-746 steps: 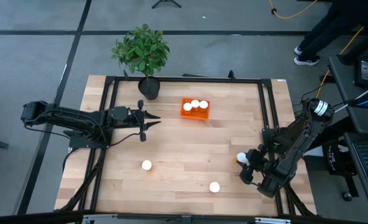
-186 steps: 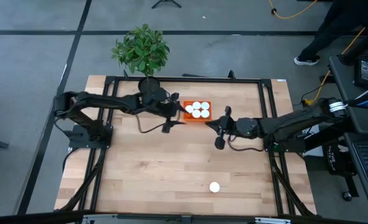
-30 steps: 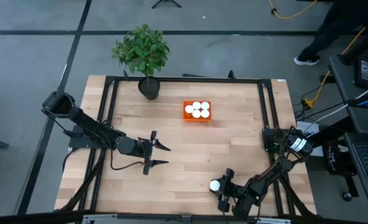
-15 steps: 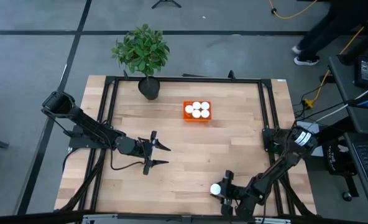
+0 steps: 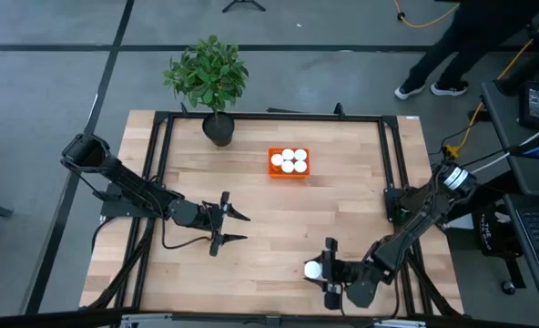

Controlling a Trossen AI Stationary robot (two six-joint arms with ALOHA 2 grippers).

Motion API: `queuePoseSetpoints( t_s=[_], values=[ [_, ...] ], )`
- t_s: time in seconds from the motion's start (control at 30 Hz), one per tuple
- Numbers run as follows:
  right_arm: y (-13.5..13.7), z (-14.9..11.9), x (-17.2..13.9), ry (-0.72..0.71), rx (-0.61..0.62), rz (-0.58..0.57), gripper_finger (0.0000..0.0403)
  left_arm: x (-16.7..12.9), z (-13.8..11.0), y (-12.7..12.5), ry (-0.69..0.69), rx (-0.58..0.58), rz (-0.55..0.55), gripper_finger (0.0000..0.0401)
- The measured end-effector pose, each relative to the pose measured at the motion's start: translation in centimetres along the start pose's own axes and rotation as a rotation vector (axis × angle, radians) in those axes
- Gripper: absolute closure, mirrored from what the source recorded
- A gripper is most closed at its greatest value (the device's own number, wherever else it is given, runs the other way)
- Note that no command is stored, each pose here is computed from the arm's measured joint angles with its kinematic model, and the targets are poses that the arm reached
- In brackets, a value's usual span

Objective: Pick and place pill bottles into a basket
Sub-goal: Put the orange pill bottle into the orange bin

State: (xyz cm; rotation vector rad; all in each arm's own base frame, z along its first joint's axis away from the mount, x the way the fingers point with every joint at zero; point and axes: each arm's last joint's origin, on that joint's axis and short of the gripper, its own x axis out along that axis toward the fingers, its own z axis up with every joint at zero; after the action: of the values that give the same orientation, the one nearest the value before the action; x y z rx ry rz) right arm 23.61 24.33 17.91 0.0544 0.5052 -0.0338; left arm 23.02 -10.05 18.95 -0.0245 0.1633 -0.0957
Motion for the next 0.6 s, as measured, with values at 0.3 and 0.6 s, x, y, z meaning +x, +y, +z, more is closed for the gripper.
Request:
queuePoseSetpoints(
  t_s=[0.3, 0.6],
  values=[
    [-2.4, 2.8, 0.4, -0.044, -0.082, -0.052, 0.0202, 0.0, 0.0, 0.0, -0.004, 0.075, 0.001, 0.0162],
    [-5.4, 4.9, 3.0, -0.043, -0.109, -0.031, 0.0202, 0.3, 0.8, 1.0, -0.076, -0.008, 0.039, 0.0162]
  ],
)
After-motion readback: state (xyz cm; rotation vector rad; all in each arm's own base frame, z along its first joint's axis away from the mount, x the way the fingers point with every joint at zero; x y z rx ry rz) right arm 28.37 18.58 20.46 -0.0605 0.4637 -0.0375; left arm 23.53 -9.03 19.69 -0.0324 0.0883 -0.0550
